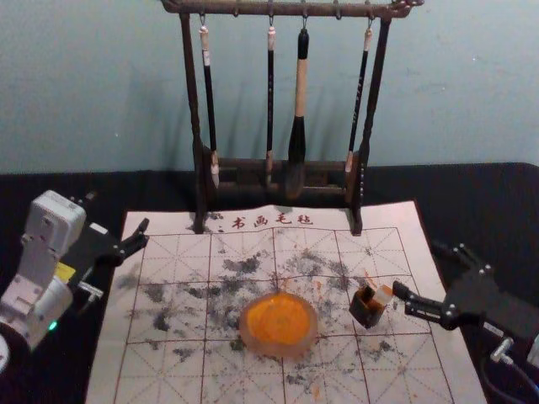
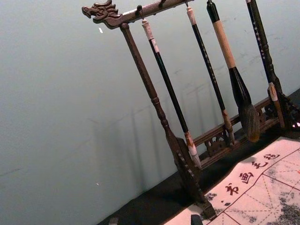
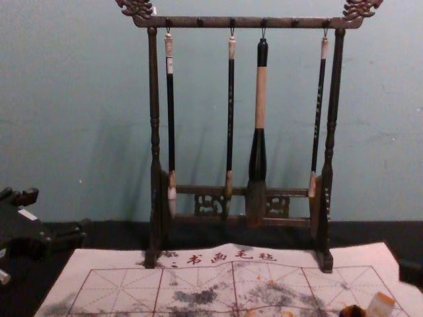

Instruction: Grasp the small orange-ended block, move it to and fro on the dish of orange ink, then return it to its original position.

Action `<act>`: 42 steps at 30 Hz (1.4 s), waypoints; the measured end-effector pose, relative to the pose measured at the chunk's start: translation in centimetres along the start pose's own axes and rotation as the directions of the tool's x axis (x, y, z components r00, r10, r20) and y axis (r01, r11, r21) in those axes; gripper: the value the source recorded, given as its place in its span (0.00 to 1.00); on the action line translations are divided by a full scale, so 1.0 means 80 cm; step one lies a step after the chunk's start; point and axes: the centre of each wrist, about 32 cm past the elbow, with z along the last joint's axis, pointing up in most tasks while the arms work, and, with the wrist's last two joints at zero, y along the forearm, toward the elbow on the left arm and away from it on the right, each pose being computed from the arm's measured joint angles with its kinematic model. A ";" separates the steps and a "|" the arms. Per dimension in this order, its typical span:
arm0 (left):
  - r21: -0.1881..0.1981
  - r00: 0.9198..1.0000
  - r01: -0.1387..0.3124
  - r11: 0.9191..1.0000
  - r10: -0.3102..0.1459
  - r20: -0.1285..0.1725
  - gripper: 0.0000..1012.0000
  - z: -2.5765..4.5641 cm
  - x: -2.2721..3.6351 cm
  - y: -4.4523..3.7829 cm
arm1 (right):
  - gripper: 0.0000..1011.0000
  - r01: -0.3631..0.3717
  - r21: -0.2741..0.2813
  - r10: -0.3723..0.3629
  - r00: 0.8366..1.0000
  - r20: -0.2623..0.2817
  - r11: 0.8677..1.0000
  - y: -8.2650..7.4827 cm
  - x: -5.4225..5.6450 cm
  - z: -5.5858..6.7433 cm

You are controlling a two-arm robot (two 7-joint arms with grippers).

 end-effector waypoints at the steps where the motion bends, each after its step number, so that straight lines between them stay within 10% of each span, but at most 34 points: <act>1: 0.000 1.000 0.000 1.000 0.000 0.000 0.99 0.0000 0.0000 0.000 | 0.99 -0.007 -0.008 0.007 1.000 -0.005 1.000 0.000 0.000 -0.001; 42: 0.000 1.000 0.000 1.000 0.000 0.000 0.99 0.0000 0.0000 0.000 | 0.99 -0.108 -0.153 0.098 0.993 -0.068 0.982 0.034 0.015 -0.022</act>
